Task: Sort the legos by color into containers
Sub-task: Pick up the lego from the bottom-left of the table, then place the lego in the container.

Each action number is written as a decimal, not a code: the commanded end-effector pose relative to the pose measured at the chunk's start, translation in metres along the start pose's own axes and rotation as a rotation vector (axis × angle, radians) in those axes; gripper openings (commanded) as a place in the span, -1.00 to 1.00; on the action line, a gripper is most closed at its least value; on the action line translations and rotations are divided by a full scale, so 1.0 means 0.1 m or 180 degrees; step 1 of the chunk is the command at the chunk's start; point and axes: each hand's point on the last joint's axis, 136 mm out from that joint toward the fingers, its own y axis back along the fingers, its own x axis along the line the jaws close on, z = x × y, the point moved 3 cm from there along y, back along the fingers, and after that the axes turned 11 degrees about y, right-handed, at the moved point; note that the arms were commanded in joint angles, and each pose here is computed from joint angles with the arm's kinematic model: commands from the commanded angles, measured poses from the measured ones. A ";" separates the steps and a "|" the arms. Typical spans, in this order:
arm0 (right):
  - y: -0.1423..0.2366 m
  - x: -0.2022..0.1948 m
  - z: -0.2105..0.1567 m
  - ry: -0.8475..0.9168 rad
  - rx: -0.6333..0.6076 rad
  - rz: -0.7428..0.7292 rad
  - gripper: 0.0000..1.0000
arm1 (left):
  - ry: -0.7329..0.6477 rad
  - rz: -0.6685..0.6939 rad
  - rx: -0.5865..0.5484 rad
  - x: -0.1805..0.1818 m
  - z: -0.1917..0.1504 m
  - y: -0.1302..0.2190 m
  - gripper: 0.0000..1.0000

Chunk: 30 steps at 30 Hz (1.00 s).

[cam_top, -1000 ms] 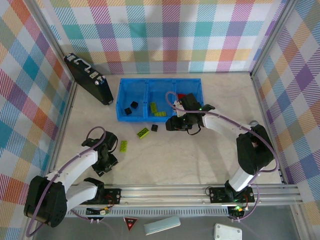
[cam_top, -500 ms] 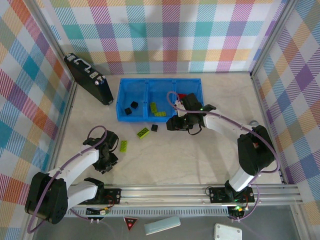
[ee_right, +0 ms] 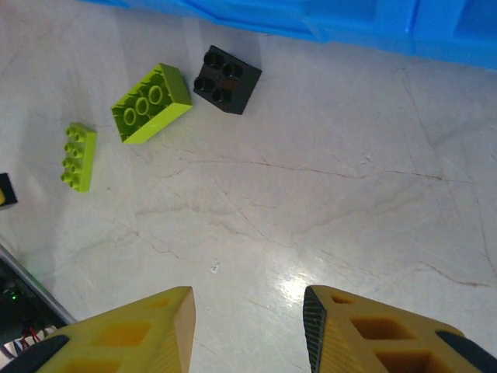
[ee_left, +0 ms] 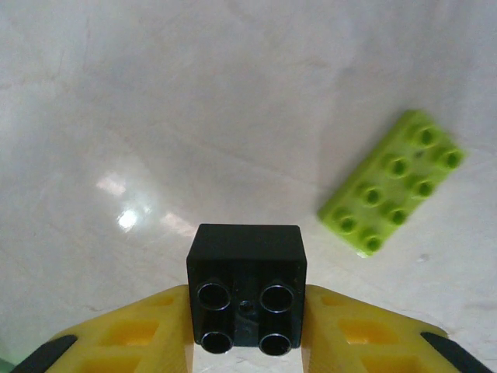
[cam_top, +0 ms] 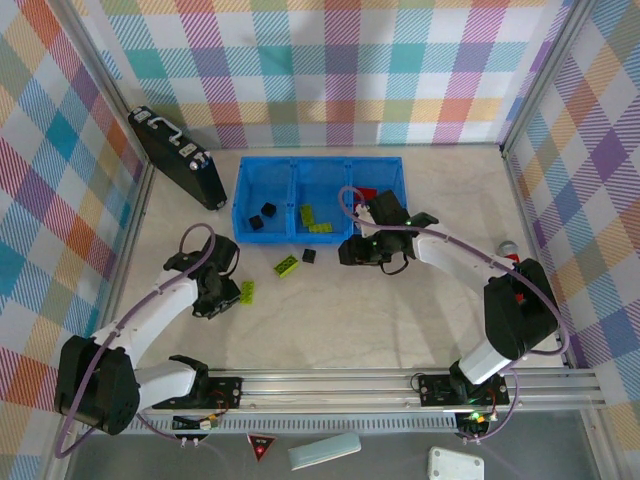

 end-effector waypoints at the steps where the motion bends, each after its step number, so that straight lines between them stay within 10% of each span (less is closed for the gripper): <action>1: 0.05 -0.07 -0.07 -0.0111 0.0044 -0.0139 -0.14 | -0.0310 -0.0021 -0.0117 -0.14 0.11 0.15 -0.27; 30: 0.52 -0.20 -0.17 -0.0539 0.0029 -0.0824 -0.14 | -0.1613 -0.0578 -0.0025 -1.91 0.79 -0.01 -0.29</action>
